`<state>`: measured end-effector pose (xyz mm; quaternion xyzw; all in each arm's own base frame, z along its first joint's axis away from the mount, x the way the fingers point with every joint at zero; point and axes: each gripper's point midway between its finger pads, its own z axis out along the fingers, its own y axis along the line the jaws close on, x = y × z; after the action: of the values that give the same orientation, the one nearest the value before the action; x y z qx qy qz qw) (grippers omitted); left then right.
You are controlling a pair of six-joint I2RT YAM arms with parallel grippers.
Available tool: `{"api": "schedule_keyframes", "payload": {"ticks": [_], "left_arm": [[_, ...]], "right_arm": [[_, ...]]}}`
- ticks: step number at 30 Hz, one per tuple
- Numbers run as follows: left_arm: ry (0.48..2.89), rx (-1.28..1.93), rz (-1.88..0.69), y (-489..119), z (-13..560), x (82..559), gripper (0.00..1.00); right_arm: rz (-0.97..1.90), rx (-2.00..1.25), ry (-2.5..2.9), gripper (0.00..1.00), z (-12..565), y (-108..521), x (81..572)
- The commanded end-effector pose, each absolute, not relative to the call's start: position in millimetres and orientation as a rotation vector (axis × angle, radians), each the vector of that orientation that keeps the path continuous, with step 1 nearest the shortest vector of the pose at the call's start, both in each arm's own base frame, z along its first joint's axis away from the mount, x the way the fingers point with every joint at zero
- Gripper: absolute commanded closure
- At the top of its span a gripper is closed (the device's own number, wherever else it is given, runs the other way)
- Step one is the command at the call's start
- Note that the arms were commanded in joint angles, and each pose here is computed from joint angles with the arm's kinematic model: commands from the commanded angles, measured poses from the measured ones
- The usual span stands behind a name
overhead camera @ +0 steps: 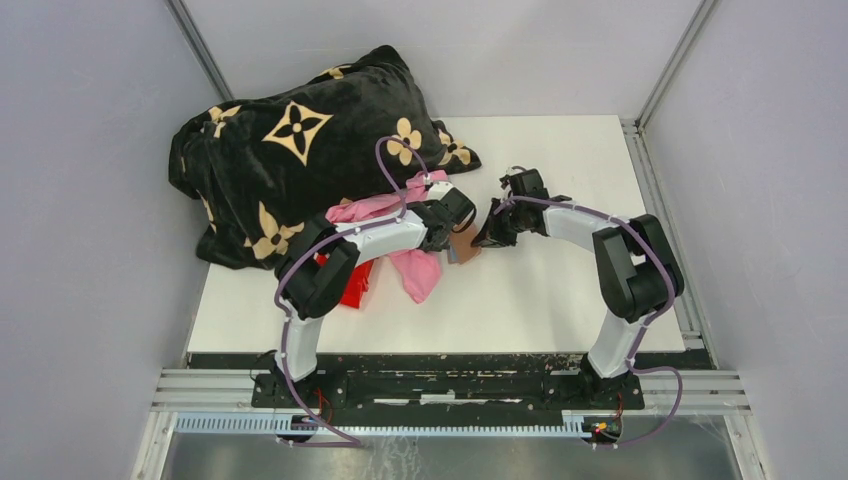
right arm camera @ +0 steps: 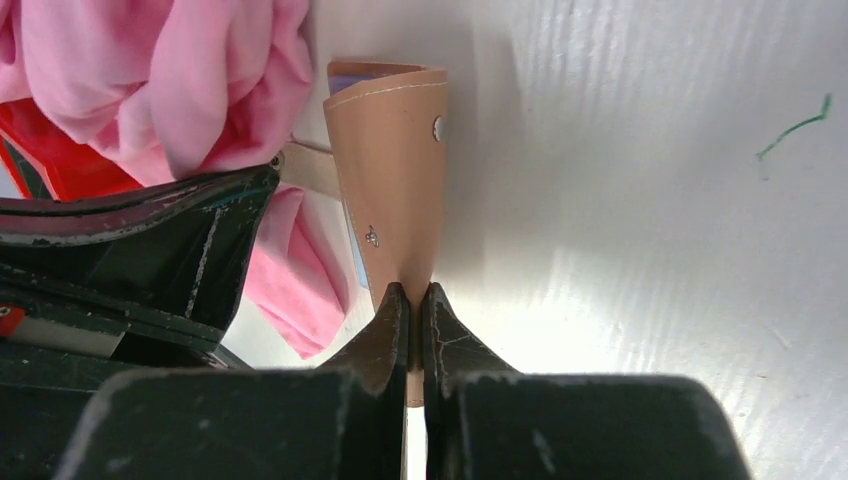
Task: Put the credit cards into the card holder
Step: Open the card holder at the center of the board.
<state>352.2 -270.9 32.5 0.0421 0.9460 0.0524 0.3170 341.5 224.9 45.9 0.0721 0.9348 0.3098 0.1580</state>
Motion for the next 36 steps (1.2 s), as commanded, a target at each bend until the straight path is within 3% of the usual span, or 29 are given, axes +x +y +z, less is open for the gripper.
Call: {"api": "schedule_keyframes", "payload": {"ticks": [1,6,9,18,27,36], "left_arm": [[2.479,0.082,0.035,-275.2,48.7,354.0,0.96],[2.5,0.134,-0.106,-296.1,47.4,350.2,0.94],[2.497,0.145,-0.144,-301.9,50.7,350.0,0.94],[2.476,0.176,-0.216,-311.8,60.0,350.7,0.95],[2.44,0.183,-0.278,-319.3,74.9,352.5,0.97],[2.415,0.182,-0.358,-327.7,93.2,351.1,0.97]], "right_arm": [[0.824,0.226,2.656,0.94,48.4,210.2,363.5],[0.738,0.228,2.676,0.67,44.2,198.7,374.4],[0.678,0.216,2.686,0.59,43.4,191.8,378.2],[0.556,0.194,2.695,0.56,44.9,179.2,385.8],[0.363,0.026,2.656,0.46,74.4,176.6,384.4],[0.308,-0.061,2.661,0.44,86.5,184.0,367.3]]}}
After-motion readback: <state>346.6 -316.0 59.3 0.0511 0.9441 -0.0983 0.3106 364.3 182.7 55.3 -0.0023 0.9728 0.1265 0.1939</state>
